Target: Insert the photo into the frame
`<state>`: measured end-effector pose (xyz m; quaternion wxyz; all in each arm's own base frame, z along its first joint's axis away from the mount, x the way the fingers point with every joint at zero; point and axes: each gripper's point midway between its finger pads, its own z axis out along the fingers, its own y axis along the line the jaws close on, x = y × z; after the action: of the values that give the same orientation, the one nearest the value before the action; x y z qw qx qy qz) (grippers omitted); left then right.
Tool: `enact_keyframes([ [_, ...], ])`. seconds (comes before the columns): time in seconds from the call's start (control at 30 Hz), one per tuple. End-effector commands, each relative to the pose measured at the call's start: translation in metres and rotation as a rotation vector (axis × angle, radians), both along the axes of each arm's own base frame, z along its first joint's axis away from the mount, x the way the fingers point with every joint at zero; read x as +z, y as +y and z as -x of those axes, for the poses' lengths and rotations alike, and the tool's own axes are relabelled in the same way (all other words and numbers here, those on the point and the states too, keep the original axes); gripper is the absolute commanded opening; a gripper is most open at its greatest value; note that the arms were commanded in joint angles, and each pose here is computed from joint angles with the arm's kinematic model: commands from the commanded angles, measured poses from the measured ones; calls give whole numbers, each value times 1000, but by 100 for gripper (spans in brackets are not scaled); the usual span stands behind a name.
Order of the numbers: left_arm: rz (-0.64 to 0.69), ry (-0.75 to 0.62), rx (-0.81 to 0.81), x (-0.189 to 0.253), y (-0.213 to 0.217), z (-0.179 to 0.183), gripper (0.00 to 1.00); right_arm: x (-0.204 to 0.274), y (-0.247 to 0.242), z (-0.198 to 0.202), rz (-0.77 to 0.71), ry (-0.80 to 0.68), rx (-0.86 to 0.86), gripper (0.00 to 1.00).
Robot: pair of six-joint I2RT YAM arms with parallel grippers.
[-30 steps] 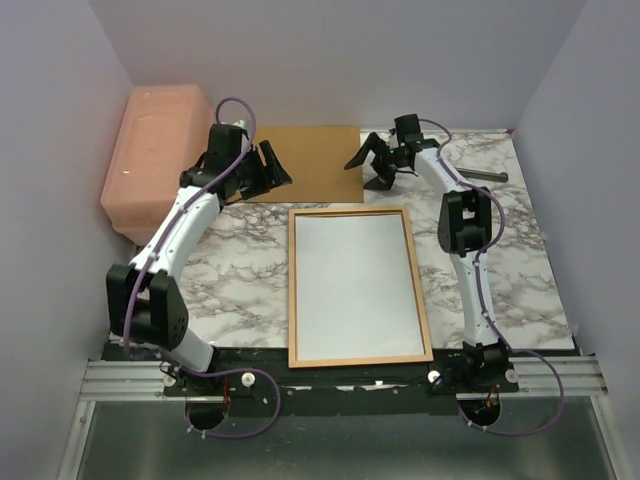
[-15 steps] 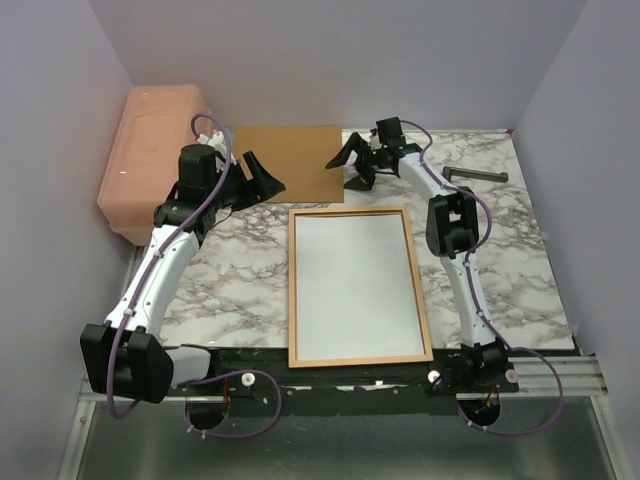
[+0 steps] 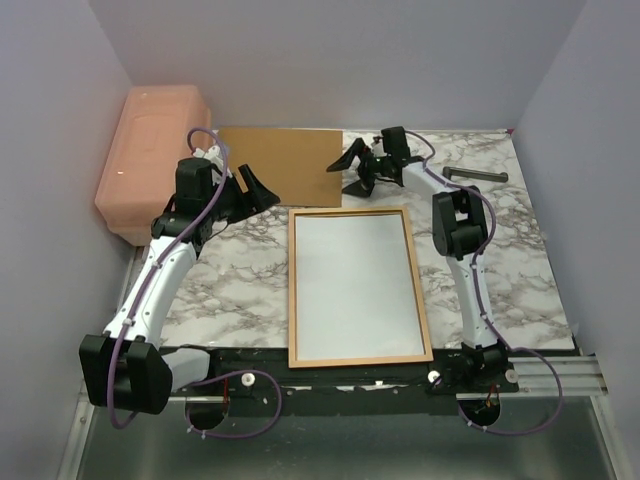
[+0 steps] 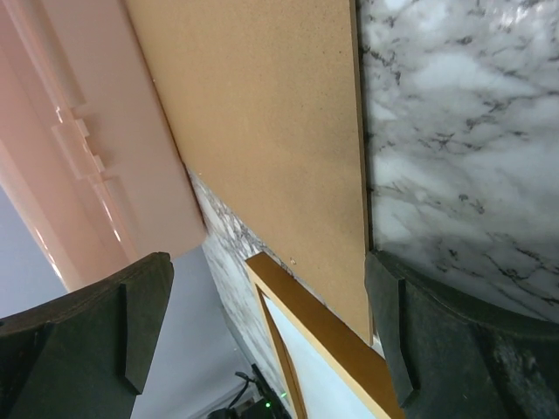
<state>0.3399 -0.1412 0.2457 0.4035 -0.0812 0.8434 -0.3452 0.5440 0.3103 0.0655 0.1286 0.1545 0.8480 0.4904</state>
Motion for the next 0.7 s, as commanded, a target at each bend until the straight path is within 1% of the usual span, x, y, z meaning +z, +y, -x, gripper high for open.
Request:
enact_keyframes([
  [0.0,-19,-4,4,-6,5,8,73,56,44,36,-127,-64,151,98],
  [0.13,-23,8,-3,-12,5,11,73,64,46,43,-139,-91,156,98],
  [0.33,-28,15,-14,-16,5,16,73,76,54,17,-160,-136,133,98],
  [0.43,-36,17,-16,-18,6,18,74,79,58,7,-187,-134,128,97],
  [0.53,-47,25,-18,-21,7,21,74,86,61,9,-214,-131,137,96],
  [0.67,-53,33,-13,-24,9,24,74,96,56,25,-209,-128,150,96],
])
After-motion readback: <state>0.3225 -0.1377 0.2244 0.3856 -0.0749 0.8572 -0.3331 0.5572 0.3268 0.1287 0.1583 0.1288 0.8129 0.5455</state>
